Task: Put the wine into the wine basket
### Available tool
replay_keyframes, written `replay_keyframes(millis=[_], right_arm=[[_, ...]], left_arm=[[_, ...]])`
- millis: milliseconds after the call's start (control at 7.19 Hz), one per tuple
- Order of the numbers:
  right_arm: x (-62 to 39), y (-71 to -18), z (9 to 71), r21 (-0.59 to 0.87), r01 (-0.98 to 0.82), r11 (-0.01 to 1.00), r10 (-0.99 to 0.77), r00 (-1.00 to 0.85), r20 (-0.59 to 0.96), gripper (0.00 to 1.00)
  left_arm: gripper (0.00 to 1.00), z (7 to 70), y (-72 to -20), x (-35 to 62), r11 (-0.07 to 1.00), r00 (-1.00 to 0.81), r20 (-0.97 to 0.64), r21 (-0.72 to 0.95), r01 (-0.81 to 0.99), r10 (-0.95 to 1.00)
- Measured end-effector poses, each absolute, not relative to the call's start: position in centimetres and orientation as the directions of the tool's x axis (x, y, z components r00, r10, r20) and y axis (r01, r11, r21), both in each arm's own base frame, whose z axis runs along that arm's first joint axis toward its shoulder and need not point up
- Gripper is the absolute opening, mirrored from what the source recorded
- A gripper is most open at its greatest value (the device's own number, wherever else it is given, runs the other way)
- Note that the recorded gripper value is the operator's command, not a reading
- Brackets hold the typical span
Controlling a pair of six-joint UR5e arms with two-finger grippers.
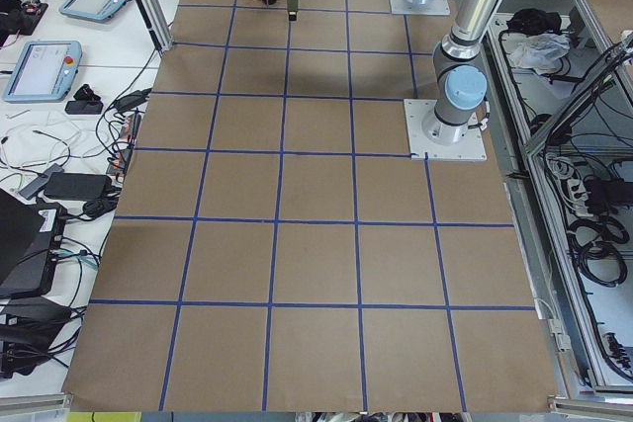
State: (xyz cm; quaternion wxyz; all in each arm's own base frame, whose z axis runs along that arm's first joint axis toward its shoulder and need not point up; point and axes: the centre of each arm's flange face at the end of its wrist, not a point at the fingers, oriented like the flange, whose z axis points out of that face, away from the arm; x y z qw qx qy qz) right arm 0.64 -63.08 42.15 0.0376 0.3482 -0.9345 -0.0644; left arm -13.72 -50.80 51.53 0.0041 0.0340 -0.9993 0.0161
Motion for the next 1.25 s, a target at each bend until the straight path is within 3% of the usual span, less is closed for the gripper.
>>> replay_keyframes(millis=[1252], right_arm=[[0.5,-63.3,39.3,0.209,-0.665,0.717,-0.679,-0.734,-0.006,0.0]], left_arm=[[1.0,51.5,-50.8,-13.7,0.997,-0.998,0.011,-0.031,-0.068,-0.068]])
